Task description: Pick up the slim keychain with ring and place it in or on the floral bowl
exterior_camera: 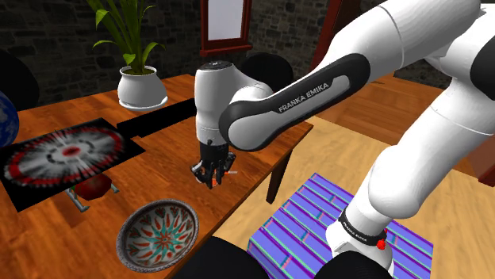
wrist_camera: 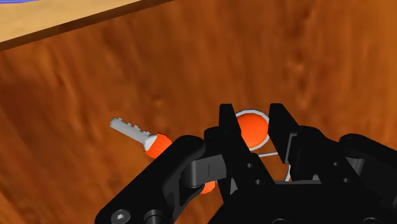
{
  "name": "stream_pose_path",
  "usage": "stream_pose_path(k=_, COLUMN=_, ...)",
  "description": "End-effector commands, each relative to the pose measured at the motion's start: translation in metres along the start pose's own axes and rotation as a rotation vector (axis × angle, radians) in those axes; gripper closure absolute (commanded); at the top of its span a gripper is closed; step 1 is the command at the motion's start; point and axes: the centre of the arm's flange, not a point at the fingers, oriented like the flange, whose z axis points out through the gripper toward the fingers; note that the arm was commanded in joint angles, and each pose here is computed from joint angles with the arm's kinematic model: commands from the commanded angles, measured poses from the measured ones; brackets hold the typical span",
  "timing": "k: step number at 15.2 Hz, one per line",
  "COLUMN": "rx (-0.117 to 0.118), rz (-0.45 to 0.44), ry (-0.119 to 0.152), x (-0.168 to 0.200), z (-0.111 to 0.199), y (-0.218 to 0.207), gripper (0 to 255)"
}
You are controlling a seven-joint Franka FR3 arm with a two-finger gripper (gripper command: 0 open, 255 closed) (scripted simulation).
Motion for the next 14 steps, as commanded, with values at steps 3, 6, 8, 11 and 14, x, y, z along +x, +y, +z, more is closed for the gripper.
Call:
stream_pose_path(k=3, rx=0.000, rz=0.000, ry=-0.001, x=0.000, z=-0.021, y=0.001, gripper=255)
stream_pose_path(k=6, rx=0.000, rz=0.000, ry=-0.001, x=0.000, z=-0.037, y=0.001, gripper=255)
stream_pose_path(k=8, rx=0.000, rz=0.000, ry=-0.001, x=0.000, z=-0.048, y=0.001, gripper=255)
stream_pose_path(k=11, rx=0.000, rz=0.000, ry=-0.001, x=0.000, z=-0.064, y=0.001, gripper=255)
stream_pose_path(k=14, rx=0.000, rz=0.000, ry=-0.001, x=0.000, z=-0.079, y=0.001, gripper=255)
